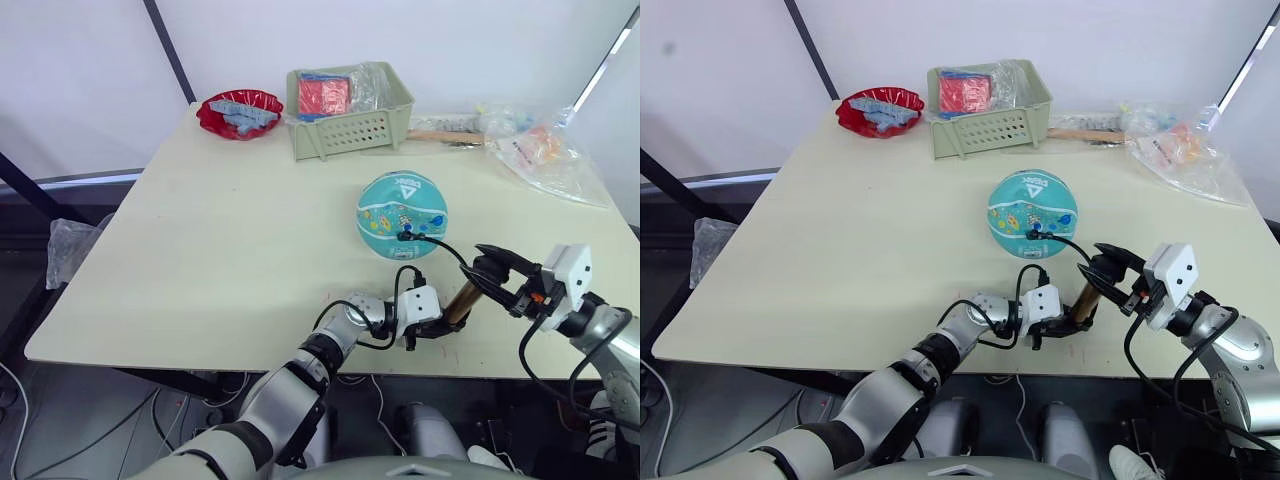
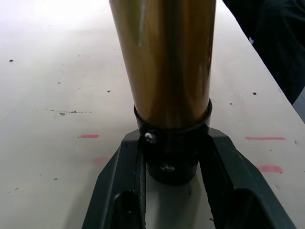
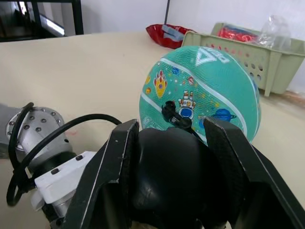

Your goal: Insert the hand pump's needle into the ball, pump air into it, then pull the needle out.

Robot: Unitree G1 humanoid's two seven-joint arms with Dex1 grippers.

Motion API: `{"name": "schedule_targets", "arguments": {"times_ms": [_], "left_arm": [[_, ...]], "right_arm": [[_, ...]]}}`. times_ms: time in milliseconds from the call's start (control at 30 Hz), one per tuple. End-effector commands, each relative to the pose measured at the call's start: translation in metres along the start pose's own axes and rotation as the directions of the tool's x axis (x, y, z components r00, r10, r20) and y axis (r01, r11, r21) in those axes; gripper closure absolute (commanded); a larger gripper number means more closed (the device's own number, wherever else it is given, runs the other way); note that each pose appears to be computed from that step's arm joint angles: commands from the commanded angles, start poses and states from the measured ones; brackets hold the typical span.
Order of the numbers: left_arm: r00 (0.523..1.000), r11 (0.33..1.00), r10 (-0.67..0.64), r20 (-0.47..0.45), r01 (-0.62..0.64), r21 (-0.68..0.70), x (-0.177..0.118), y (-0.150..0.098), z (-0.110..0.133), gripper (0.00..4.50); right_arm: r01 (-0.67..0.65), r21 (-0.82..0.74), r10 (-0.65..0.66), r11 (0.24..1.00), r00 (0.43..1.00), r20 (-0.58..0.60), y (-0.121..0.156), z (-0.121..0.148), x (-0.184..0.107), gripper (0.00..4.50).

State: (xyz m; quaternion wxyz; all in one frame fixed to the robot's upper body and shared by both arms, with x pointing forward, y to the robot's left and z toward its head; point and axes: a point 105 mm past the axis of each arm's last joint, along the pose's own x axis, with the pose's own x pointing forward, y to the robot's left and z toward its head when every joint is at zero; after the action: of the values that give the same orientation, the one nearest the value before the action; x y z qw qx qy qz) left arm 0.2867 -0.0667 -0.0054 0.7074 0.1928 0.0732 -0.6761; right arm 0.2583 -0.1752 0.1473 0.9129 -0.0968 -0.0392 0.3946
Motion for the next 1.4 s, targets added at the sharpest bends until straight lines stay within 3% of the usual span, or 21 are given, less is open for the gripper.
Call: {"name": "schedule_targets", "arguments": {"times_ms": [33,333,533,667,1033,1400], "left_arm": [[0.992,0.997,-0.074,-0.104,0.071,-0.039,-0.001,-0.019,-0.028,3.42],[0.992,0.996,-0.079,-0.102,0.075,-0.038,0.000,-0.020,-0.027,3.42],[0.992,0.997,-0.077,-0.100,0.074,-0.037,0.001,-0.019,-0.026,3.42],[0.992,0.997,-0.077,-0.102,0.074,-0.035,0.001,-0.019,-0.026,3.42],[0.993,0.997,-0.067,-0.098,0.064,-0.032,0.001,-0.017,-0.025,3.42],[0.993,0.998,-0.060,-0.105,0.056,-0.037,-0.001,-0.017,-0.028,3.42]], "right_arm": [[0.024,-0.065,-0.020,0.998,0.998,0.062,-0.019,0.037,-0.008,2.87],[-0.002,-0.092,0.020,0.996,0.981,0.194,-0.041,0.130,-0.024,2.87],[0.021,-0.123,0.004,0.992,0.980,0.201,-0.050,0.160,-0.034,2.87],[0.012,-0.107,0.004,0.994,0.988,0.152,-0.050,0.148,-0.034,2.87],[-0.027,0.052,0.029,0.998,0.999,-0.037,-0.020,0.025,-0.016,2.87],[-0.029,0.115,0.045,0.993,0.989,-0.140,0.016,-0.048,-0.009,2.87]]}}
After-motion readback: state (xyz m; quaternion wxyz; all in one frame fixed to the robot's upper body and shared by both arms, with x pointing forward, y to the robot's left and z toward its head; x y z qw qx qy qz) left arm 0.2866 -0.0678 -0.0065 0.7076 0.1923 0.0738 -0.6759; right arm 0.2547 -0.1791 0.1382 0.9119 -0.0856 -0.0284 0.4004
